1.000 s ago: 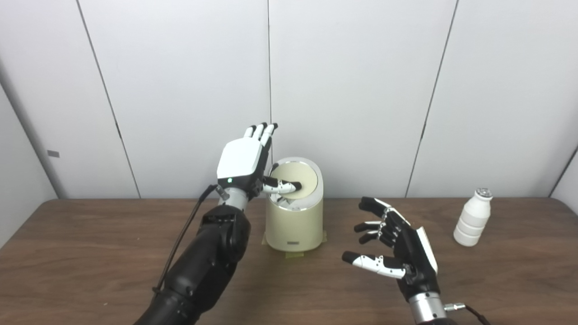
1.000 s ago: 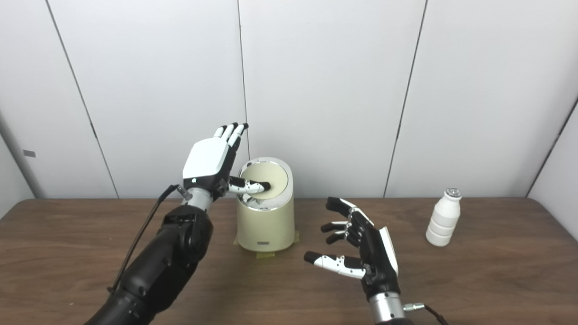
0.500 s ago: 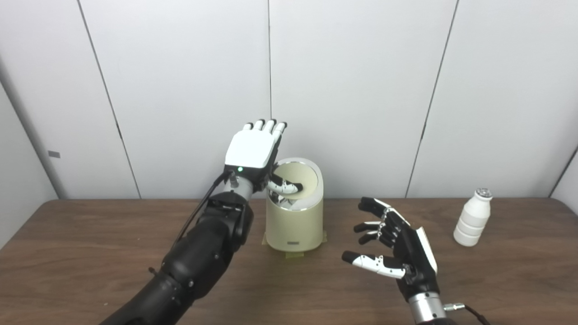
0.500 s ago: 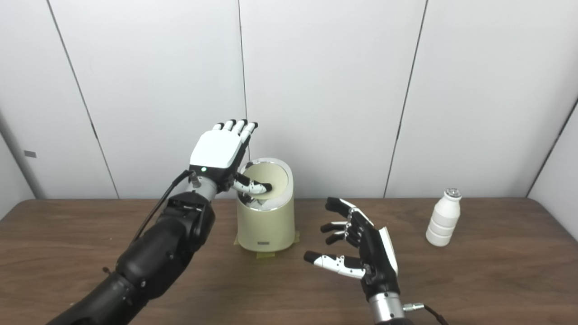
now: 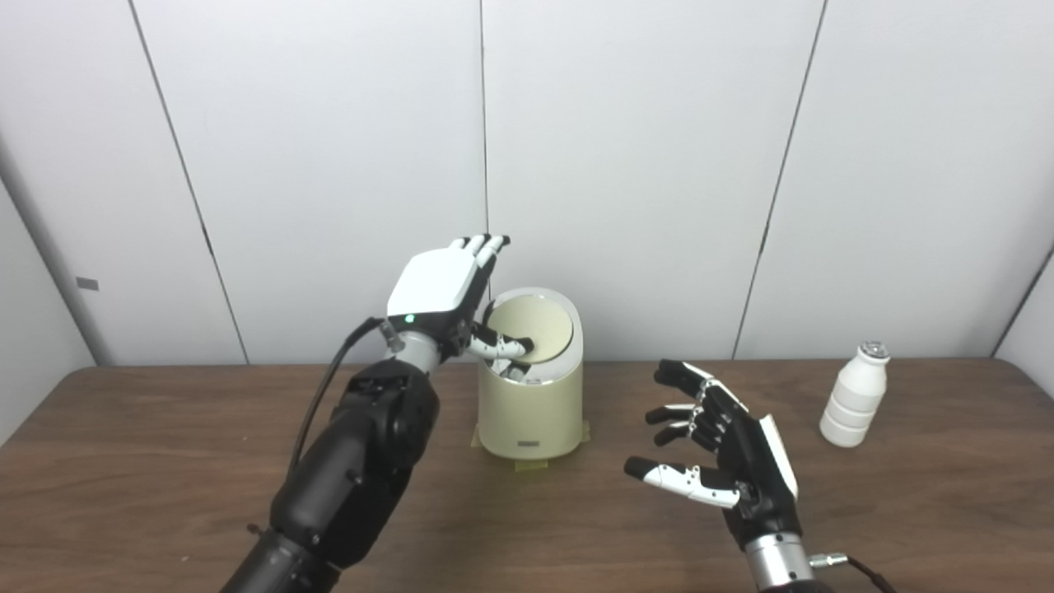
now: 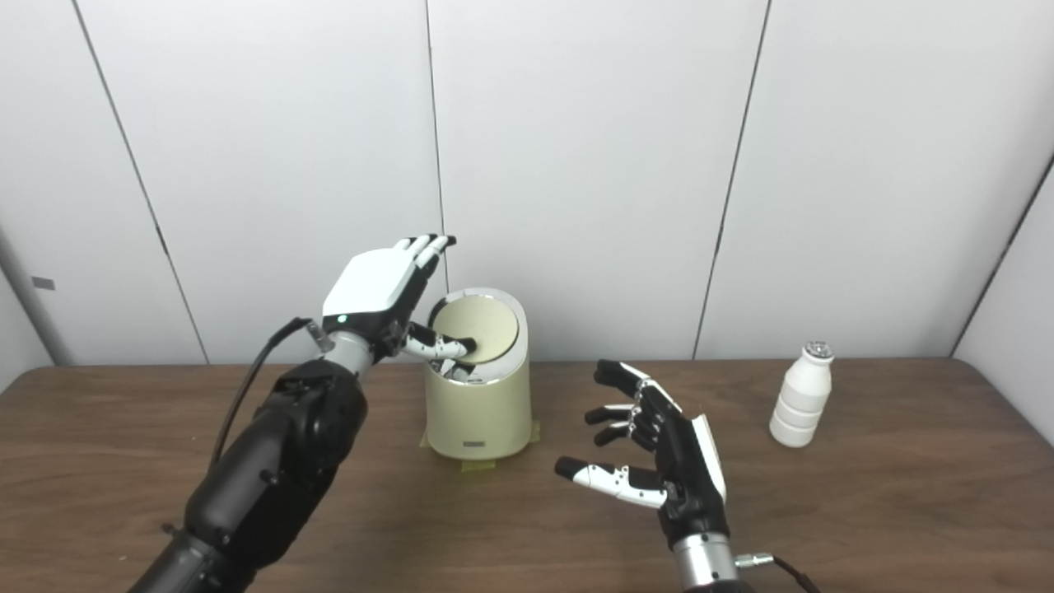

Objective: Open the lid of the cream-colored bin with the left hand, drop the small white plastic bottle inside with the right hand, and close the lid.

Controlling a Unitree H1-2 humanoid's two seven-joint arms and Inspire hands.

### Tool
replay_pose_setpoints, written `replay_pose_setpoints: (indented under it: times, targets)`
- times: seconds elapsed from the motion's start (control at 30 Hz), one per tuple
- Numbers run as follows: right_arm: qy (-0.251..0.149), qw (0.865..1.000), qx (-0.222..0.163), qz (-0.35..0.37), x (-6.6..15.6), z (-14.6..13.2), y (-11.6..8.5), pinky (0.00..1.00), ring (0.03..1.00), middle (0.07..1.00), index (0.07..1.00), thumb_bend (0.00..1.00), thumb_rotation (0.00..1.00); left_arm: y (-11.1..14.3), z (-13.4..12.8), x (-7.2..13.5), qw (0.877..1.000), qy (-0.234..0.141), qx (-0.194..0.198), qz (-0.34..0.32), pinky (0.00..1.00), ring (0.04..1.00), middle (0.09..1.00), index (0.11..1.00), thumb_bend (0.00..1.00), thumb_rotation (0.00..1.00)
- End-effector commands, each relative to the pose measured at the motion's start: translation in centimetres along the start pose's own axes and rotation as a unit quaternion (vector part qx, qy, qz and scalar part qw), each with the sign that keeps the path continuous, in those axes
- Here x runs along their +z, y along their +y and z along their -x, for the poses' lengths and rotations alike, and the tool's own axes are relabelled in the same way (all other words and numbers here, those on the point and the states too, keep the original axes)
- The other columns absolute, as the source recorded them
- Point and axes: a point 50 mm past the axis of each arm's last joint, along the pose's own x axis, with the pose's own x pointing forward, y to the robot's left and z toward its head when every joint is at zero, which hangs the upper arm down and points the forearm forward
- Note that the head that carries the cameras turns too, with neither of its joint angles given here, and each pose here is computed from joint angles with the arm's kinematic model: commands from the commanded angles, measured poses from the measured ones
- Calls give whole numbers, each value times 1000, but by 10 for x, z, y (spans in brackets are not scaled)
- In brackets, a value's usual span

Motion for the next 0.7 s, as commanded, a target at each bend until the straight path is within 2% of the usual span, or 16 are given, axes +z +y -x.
replay_pose_setpoints:
  times: [0.0,0.07,0.13,0.3,0.4,0.53,0.63,0.67]
  targets:
    - [-44,999,-1,-9,18,-12,0,456,586,777,758,828,151,33,-3,25,984,-75,83,140,769,937,969,994,855,249]
    - [-46,999,-1,-8,18,-13,-1,456,584,778,761,822,147,39,6,20,969,-87,107,203,701,894,936,985,805,268]
    - [-46,999,-1,-8,17,-13,-1,455,585,782,764,818,147,42,19,14,958,-87,122,246,675,876,914,964,787,277]
    - [-46,999,0,-11,18,-13,-2,459,588,793,770,808,146,37,57,-16,940,-70,113,315,676,810,849,850,772,277]
    - [-44,999,0,-12,18,-13,-3,461,583,793,767,808,140,26,79,-37,938,-52,97,329,632,756,815,828,779,275]
    - [-44,999,1,-9,18,-13,-5,460,582,786,764,811,151,9,107,-63,937,-17,90,338,677,742,802,836,811,303]
    - [-42,999,1,-10,15,-14,-7,456,582,787,763,808,137,-4,126,-74,930,-4,89,356,664,714,763,827,804,262]
    - [-42,999,0,-8,15,-14,-8,459,583,789,763,805,138,-8,132,-78,928,-2,89,363,632,696,753,820,802,237]
